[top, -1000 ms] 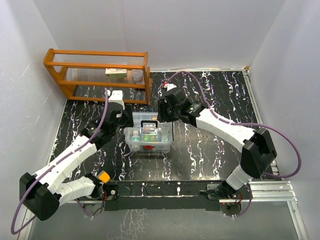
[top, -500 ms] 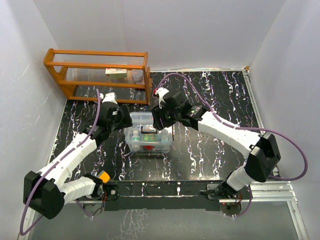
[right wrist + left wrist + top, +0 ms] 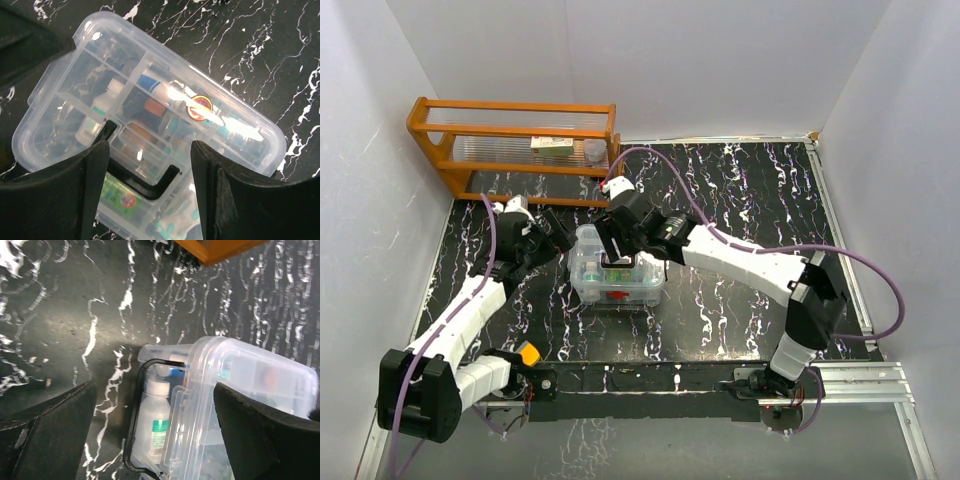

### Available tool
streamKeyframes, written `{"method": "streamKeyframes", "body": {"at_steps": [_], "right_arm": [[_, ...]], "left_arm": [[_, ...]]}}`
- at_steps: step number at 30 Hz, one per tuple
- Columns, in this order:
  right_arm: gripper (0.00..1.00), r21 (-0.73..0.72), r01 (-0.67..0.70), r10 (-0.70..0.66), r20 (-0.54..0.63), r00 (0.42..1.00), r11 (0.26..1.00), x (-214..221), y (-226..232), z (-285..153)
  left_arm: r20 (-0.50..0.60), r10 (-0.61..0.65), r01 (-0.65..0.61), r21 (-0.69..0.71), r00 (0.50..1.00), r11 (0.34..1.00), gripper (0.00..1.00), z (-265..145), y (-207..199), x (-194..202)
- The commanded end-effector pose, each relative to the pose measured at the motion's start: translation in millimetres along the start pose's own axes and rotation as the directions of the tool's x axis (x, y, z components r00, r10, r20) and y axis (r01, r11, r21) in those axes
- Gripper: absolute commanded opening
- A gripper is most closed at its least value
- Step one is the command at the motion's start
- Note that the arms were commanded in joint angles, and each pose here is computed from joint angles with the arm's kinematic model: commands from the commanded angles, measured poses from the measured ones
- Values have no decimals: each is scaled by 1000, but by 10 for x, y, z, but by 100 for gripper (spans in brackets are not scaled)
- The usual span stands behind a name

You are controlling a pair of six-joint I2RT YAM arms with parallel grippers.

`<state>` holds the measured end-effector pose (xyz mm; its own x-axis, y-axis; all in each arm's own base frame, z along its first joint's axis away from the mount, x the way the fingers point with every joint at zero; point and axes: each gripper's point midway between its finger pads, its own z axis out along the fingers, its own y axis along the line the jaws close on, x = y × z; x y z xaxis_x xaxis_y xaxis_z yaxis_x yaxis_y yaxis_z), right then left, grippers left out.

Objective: Organize the medicine kit

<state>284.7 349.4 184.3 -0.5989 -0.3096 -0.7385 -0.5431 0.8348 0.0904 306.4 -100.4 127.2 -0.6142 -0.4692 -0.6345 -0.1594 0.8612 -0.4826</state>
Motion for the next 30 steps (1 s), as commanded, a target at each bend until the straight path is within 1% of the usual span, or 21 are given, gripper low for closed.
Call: {"method": "streamKeyframes", "body": {"at_steps": [1,3,5,6,9,14,21,22,28,30], "right_arm": [[65,78,28,-32,52,998,997,-218,30,5],[65,55,62,-63,24,998,997,-153,114,55],[67,33,77,-77,15,997,996,-131,168,55],[68,36,87,-86,-18,996,996,-24,175,160],[73,22,86,-85,-62,994,996,142,189,242],[75,29,82,-77,-146,986,996,447,150,323],[76,56,83,-69,-214,974,995,693,74,379],[75,54,78,-65,-220,973,995,710,81,386],[75,61,55,-40,-227,973,997,758,72,401],[75,63,55,-39,-230,973,996,771,69,403]], "left_arm": [[-32,-101,106,216,994,971,98,-60,-275,36],[-55,-119,130,270,991,954,98,-68,-320,88],[-73,-129,145,288,989,946,98,-67,-321,145],[-79,-130,147,295,988,944,98,-62,-308,174],[-102,-160,185,315,982,931,99,-66,-296,247],[-160,-168,213,328,973,920,99,-67,-255,421],[-186,-158,216,356,970,909,98,-161,-276,490],[-186,-158,216,354,970,910,97,-177,-279,481],[-228,-118,182,284,967,942,80,-293,-222,502],[-228,-107,170,280,968,945,74,-333,-226,488]]}}
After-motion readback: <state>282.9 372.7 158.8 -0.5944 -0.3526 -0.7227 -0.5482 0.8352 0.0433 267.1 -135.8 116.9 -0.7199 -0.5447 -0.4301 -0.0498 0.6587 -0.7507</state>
